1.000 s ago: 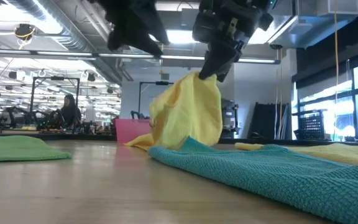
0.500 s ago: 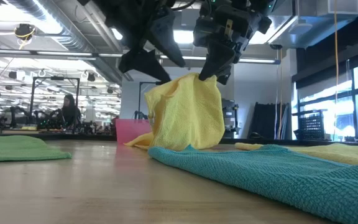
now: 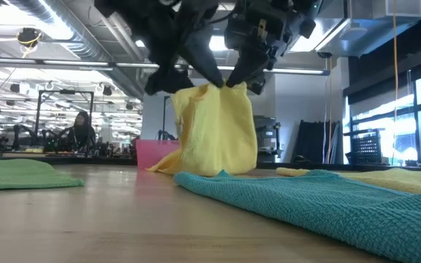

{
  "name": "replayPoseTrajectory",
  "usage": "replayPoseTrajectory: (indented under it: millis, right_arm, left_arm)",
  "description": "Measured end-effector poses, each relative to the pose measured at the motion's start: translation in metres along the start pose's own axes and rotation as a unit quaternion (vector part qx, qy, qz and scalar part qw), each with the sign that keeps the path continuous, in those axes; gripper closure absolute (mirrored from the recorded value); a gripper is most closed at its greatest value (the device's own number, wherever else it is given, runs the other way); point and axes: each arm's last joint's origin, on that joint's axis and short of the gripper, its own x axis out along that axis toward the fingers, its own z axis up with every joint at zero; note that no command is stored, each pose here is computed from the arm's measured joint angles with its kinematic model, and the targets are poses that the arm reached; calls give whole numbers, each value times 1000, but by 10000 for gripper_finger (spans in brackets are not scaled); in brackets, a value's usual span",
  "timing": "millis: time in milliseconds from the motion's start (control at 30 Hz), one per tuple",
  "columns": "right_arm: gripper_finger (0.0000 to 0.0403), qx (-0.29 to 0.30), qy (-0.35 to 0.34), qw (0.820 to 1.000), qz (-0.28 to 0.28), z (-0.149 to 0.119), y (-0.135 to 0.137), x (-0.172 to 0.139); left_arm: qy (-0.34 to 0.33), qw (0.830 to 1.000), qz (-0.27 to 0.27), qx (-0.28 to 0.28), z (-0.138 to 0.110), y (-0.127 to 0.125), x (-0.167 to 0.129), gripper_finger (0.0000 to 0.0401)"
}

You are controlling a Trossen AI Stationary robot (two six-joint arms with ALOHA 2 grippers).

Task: Fold microfiber towels
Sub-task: Fold the left yellow microfiber cloth

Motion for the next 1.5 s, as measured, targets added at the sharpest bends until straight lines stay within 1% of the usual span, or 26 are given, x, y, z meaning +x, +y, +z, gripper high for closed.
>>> replayPoseTrajectory:
  millis: [200, 300, 433, 500, 567, 633, 700, 833, 867, 967, 1100, 1267, 1367, 1500]
  right_arm:
    - [392, 3, -7, 1000, -4, 5, -3, -6]
    - [392, 10, 2, 1000, -8, 4, -6, -7]
    - [392, 6, 9, 1000, -10, 2, -9, -8]
    - [392, 7, 12, 1000, -11, 1, -10, -8]
    - [392, 9, 14, 1000, -13, 1, -11, -9]
    - [392, 12, 15, 1000, -14, 1, -13, -10]
    - [392, 13, 14, 1000, -15, 1, -14, -10]
    - [392, 14, 14, 1000, -16, 1, -14, -10]
    - [392, 13, 15, 1000, -16, 1, -14, -10]
    - [392, 13, 15, 1000, -14, 1, -14, -10]
    - [392, 13, 15, 1000, 20, 1, -12, -10]
    - [392, 12, 15, 997, 75, 1, -8, -10]
    - [392, 2, 15, 994, 110, 2, 0, -8]
    - [392, -29, 0, 987, 156, 5, 17, -2]
  left_arm:
    - [35, 999, 11, -21, -10, 3, 18, 161]
    - [37, 999, 13, -32, -10, 4, 18, 161]
    - [54, 998, 27, -29, -13, 6, 16, 162]
    - [67, 997, 38, -26, -17, 7, 16, 171]
    - [80, 995, 47, -23, -20, 8, 15, 192]
    - [91, 995, 46, -21, -22, 8, 15, 225]
    - [100, 994, 43, -20, -24, 7, 14, 270]
    - [108, 993, 29, -20, -25, 5, 14, 377]
    - [110, 993, 28, -20, -25, 5, 14, 388]
    - [115, 993, 25, -13, -25, 5, 13, 396]
    - [140, 989, 38, 9, -25, 10, -3, 400]
    - [146, 985, 71, 51, -20, 20, -47, 400]
    - [137, 986, 69, 72, -15, 26, -73, 401]
    - [134, 986, 42, 91, -11, 30, -99, 401]
